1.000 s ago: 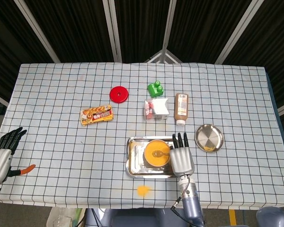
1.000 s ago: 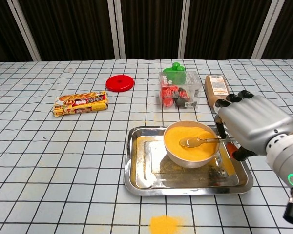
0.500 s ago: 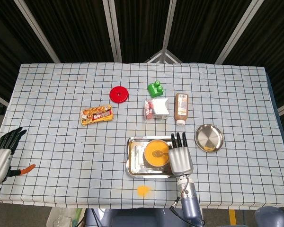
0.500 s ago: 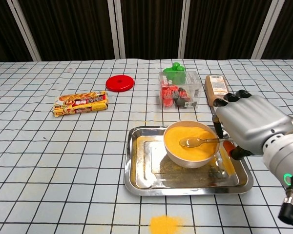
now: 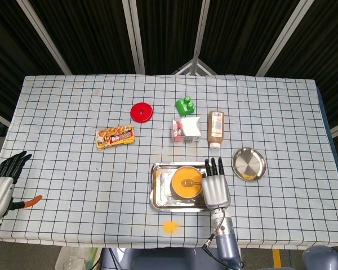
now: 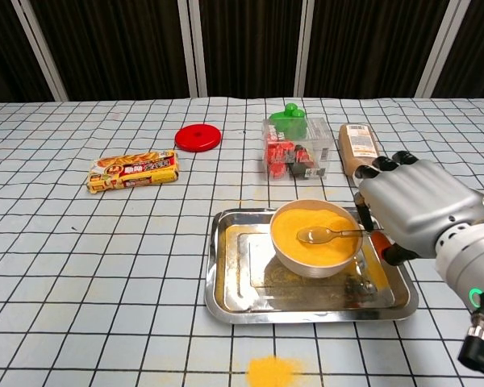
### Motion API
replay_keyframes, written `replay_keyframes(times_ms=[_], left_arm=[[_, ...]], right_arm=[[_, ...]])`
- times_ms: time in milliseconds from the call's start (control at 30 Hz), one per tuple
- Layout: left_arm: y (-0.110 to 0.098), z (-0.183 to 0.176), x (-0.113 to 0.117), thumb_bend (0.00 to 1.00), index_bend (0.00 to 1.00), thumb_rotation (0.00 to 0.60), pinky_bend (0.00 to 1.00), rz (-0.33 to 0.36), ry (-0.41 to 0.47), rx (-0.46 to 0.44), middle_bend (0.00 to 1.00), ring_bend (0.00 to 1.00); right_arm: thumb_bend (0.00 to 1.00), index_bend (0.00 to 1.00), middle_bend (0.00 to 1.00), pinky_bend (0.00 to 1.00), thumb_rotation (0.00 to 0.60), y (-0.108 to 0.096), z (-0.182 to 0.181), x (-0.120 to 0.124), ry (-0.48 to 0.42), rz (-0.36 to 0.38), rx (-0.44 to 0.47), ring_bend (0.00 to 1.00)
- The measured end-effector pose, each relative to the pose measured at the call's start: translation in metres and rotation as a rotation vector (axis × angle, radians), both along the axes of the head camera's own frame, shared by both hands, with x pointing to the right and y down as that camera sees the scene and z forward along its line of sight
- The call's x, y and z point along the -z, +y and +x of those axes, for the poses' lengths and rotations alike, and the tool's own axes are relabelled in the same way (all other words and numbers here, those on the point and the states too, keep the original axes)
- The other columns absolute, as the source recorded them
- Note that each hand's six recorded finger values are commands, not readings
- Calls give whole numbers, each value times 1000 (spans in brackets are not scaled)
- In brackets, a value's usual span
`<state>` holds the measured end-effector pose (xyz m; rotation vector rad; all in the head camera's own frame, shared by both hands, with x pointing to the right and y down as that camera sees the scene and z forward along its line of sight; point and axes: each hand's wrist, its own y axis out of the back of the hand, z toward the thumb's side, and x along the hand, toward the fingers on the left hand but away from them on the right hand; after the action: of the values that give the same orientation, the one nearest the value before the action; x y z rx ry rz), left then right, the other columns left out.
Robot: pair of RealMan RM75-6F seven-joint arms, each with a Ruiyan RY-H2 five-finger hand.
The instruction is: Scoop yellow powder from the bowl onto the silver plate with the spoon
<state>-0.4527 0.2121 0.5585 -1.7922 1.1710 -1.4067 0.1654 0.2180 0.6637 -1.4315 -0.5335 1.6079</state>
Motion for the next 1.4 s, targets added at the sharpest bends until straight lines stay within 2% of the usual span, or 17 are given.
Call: replay_keyframes(times_ms=[400,500,600,767,867,1200,1400], left_arm=[[0,0,0,0,0,600,0,-1,1,1,0,0],[0,0,0,0,0,600,0,-1,1,2,0,0],[0,0,0,0,0,600,0,-1,1,2,0,0],[0,0,0,0,0,600,0,-2,0,2,0,0],[0,0,0,0,0,600,0,0,1,3,0,0],[-1,0,0,0,0,600,0,-2,0,4,0,0],[-1,0,0,0,0,600,0,-3,0,5,0,0]], right_arm=[[587,528,125,0,600,0,0,0,-4,-1,-3,0],[590,555,164,0,600,0,0,1,-7,3,-3,6],[605,609,250,7,600,-1,-1,3,-12,13,-2,89],[625,656,394,173,600,-5,-3,7,-27,49,7,288],[634,664,460,270,600,-7,-4,10,-39,70,10,374],[640,694,512,346,600,-8,-3,12,-51,88,12,425],[658,764,574,462,600,-9,-5,13,-64,96,15,490]])
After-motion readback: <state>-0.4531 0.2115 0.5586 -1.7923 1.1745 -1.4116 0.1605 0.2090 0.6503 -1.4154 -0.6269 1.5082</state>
